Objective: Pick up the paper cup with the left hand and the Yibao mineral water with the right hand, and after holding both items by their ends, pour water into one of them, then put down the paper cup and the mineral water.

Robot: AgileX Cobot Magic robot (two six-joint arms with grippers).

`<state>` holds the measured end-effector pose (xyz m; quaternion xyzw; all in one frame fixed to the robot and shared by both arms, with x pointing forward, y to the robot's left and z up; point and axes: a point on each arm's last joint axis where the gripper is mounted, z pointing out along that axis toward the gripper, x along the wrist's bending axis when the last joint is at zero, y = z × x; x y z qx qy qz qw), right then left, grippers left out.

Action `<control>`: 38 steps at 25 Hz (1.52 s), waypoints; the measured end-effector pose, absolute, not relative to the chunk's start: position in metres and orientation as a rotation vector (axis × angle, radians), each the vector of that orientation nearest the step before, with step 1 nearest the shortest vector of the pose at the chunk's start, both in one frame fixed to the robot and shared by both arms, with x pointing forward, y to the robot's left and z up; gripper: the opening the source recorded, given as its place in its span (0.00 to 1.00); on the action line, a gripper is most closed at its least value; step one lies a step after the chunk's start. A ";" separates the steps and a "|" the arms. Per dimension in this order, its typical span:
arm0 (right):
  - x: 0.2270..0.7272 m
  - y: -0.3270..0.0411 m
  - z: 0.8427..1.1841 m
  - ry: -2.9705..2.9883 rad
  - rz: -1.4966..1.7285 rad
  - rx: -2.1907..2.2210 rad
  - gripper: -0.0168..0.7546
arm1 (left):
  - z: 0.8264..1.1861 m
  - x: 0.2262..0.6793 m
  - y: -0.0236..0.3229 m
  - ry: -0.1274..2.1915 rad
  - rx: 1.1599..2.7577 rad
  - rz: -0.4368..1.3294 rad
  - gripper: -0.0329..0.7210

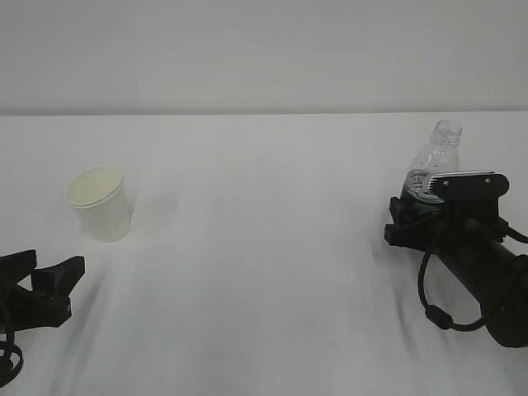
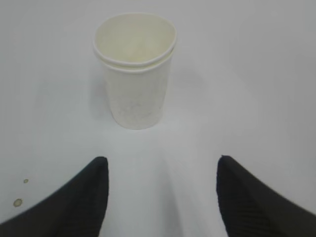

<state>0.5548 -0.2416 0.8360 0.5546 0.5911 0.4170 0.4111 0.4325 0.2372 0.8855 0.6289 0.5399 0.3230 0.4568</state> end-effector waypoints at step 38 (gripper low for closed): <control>0.568 -0.242 0.841 1.428 1.050 1.407 0.79 | 0.886 0.432 0.236 1.311 1.563 0.785 0.68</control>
